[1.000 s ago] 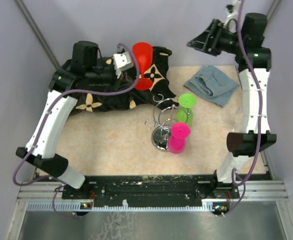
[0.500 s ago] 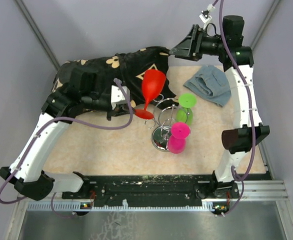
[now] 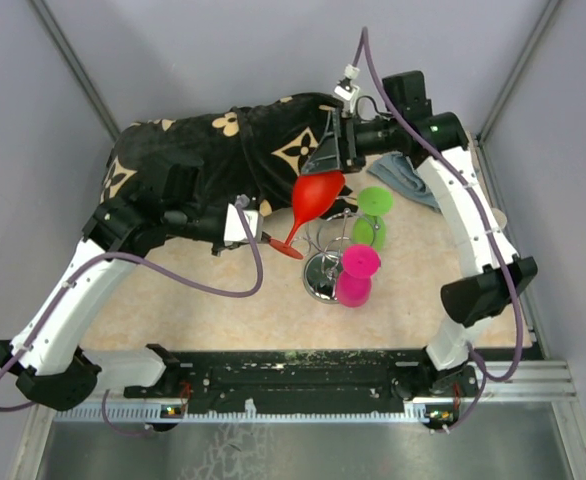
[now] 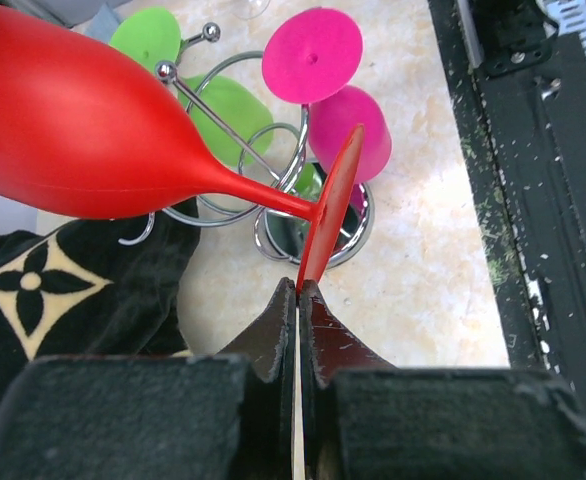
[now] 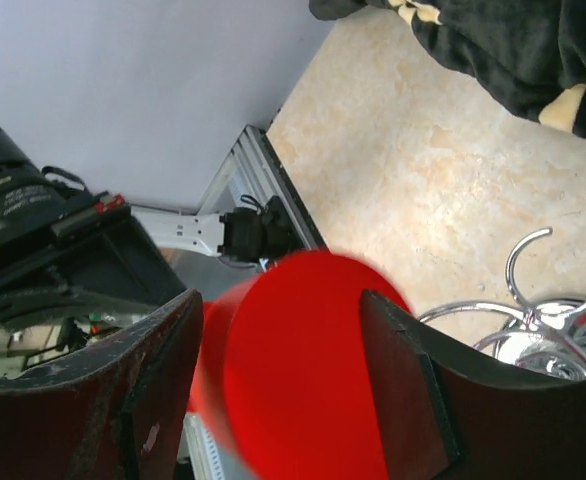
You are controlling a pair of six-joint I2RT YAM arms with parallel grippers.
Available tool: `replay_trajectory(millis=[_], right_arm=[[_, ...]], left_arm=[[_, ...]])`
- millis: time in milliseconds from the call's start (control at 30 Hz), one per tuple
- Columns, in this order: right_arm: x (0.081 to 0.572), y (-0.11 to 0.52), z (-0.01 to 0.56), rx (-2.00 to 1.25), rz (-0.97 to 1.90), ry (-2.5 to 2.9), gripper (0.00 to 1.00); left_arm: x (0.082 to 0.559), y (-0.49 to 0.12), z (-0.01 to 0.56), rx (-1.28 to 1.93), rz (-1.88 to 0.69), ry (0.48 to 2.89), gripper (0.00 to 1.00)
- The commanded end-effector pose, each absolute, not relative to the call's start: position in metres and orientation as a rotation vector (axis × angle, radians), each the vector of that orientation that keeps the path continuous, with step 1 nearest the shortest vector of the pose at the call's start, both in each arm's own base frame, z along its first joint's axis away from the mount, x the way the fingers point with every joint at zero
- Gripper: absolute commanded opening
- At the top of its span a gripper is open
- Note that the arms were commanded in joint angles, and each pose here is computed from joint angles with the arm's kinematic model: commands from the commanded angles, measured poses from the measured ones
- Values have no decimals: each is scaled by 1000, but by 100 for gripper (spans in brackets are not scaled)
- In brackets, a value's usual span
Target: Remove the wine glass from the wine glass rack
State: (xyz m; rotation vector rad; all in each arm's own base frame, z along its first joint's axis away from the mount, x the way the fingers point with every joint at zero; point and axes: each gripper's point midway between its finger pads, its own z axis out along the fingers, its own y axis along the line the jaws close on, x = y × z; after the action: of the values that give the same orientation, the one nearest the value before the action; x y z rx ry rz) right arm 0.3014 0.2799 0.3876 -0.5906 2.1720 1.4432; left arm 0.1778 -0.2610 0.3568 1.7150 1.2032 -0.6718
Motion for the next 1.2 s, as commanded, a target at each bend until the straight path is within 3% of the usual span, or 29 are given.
replay_trajectory(millis=[0,300,467,533,567,600,700,767,833,933,1033,1167], right_arm=[[258,261,423,-690,1406,2042,63],[225,256,413,-723,1458,2075,55],[203,270,407,-818,1518,2088,33],[194,274,404,-858,1533,2091,17],[193,275,404,-867,1533,2090,2],[192,274,404,-872,1529,2086,0],[195,271,418,-882,1462,2038,0],[201,268,434,-868,1397,1990,0],[217,259,457,-809,1320,1934,0],[257,224,508,-618,1142,1803,0],[303,158,556,-322,901,1669,0],[348,48,562,74,438,1608,0]], left_arm=[[180,-255,355,1763,-573,1124,0],[194,-257,352,1767,-477,1074,0],[219,-261,366,1714,-356,1035,0],[231,-263,378,1679,-298,1015,0],[236,-264,382,1667,-278,1013,0],[242,-265,390,1640,-256,1008,0],[261,-267,412,1541,-202,1023,24],[271,-268,423,1475,-184,1046,57],[279,-267,430,1409,-187,1090,72],[291,-265,438,1283,-207,1199,80],[300,-264,437,1179,-254,1329,81],[310,-265,434,1047,-315,1468,81]])
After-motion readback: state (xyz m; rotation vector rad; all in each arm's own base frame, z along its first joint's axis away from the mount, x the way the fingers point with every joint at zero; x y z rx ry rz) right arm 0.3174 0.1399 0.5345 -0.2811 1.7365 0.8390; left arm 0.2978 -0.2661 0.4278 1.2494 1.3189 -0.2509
